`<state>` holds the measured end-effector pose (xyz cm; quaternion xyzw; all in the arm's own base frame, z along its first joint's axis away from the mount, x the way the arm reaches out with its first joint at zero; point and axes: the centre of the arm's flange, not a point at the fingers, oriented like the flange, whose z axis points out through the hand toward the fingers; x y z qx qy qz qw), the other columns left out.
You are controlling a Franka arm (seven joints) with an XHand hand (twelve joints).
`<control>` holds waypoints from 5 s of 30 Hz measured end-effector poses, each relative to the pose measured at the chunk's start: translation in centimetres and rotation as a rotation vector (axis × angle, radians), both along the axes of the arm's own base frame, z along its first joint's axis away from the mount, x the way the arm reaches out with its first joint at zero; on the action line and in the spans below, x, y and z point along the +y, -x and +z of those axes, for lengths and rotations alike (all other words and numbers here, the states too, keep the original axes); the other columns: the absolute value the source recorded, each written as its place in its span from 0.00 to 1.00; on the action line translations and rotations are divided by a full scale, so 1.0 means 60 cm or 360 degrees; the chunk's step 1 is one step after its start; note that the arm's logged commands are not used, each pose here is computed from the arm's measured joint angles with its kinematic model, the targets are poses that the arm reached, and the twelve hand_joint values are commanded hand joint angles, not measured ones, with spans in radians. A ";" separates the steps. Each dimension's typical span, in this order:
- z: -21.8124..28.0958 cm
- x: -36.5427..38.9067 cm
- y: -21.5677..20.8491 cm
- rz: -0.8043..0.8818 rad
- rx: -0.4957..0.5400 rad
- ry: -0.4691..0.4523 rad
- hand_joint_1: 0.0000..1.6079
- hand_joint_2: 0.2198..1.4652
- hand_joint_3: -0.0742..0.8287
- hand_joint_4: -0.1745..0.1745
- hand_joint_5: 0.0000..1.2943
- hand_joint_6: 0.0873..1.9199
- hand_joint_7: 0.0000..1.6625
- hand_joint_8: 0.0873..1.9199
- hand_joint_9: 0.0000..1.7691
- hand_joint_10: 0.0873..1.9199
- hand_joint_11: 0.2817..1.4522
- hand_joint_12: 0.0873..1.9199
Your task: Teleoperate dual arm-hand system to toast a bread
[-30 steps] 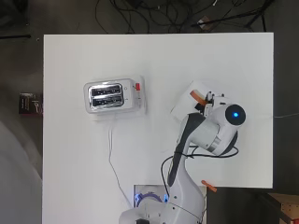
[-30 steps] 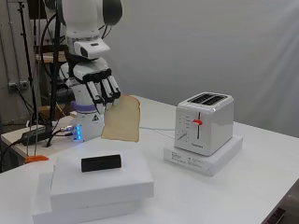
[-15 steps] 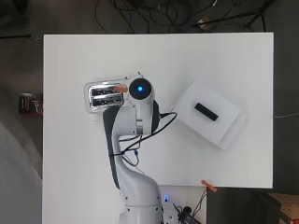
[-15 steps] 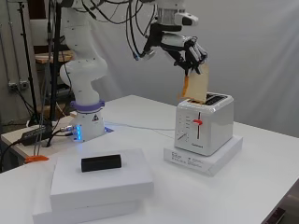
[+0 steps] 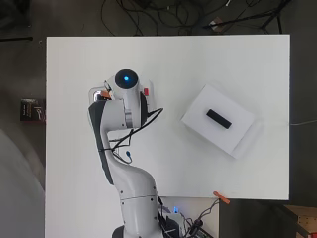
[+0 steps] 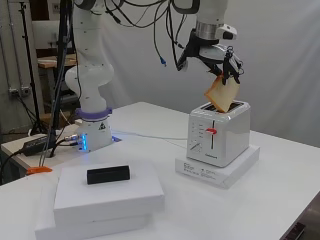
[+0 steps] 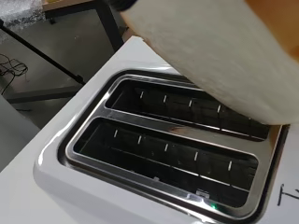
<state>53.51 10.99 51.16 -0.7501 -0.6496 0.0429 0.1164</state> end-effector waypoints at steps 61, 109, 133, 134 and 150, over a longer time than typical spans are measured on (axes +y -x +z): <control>-0.034 0.088 0.007 0.0310 -0.0341 -0.0156 0.76 0.77 0.08 0.00 0.53 0.69 0.65 0.44 0.78 0.00 0.44 0.00; -0.096 0.104 -0.102 -0.0084 0.0206 0.0423 0.00 0.52 0.06 0.69 0.32 0.00 0.33 0.00 0.42 0.00 0.27 0.00; -0.085 0.009 -0.003 -0.0094 0.0142 0.0252 0.00 0.69 0.09 0.50 0.33 0.00 0.33 0.00 0.35 0.00 0.17 0.00; -0.099 -0.011 0.003 -0.0120 0.0159 0.0268 0.00 0.69 0.09 0.47 0.30 0.00 0.31 0.00 0.34 0.00 0.17 0.00; -0.053 0.004 -0.027 -0.0044 -0.0026 0.0003 0.00 0.70 0.09 0.32 0.25 0.00 0.22 0.00 0.24 0.00 0.07 0.00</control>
